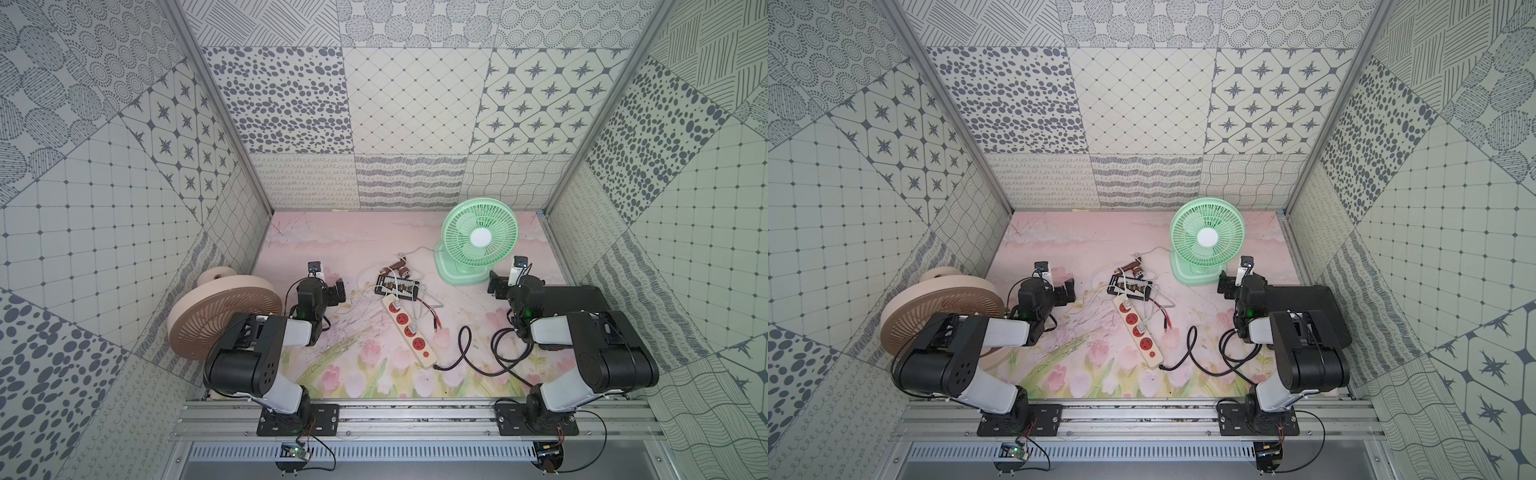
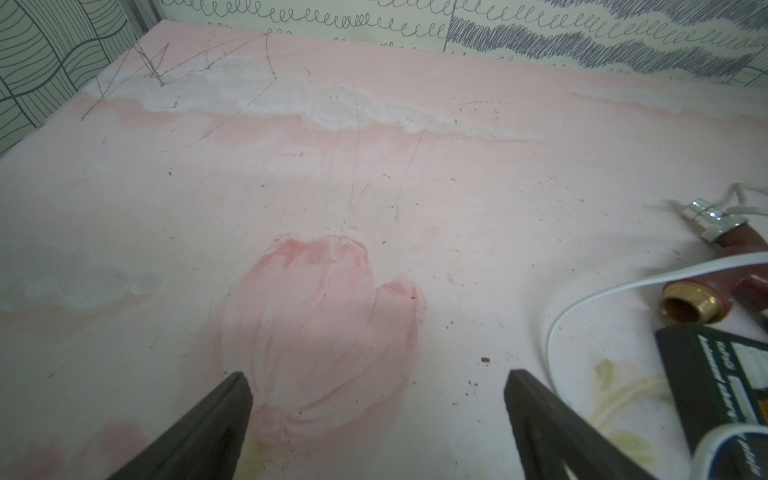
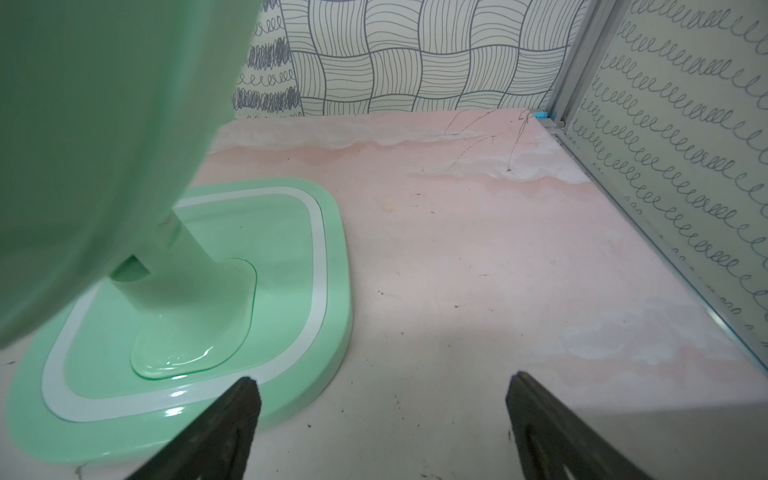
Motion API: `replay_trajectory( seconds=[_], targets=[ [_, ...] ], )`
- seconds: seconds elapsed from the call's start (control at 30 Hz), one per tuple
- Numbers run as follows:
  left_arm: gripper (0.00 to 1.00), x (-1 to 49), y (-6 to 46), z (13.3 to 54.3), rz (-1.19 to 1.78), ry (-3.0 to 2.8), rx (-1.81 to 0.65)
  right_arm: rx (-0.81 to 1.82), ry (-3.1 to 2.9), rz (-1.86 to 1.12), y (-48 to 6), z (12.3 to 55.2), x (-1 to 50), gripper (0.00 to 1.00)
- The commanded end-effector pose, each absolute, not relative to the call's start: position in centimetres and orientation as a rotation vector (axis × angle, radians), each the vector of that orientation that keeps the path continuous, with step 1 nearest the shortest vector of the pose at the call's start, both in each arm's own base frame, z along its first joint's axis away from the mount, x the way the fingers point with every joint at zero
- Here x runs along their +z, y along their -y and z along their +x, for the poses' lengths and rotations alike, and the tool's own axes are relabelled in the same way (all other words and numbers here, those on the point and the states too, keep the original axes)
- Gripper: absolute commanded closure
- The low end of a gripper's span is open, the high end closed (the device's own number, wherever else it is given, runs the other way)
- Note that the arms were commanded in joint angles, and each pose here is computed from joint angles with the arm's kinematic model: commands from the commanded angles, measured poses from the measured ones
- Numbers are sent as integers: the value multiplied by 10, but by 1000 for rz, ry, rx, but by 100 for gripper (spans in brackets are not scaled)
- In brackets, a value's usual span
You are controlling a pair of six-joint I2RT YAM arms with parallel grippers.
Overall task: Plug the desk fan into the power strip
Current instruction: Reset both arms
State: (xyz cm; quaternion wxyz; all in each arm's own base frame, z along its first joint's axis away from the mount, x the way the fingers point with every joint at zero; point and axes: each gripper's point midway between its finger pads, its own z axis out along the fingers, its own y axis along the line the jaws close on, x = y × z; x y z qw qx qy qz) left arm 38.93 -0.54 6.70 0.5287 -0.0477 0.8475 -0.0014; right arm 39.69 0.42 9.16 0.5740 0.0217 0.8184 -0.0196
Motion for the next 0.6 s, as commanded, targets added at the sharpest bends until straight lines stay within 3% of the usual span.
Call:
replay_trajectory(
  seconds=[0.0,0.57],
  targets=[
    [1,80,6,396,-96,-1965,-12,-38,-1867,46,-5,405,107,3],
    [1,80,5,396,-97,-1964,-10,-35,-1868,44,-6,405,107,3]
  ],
)
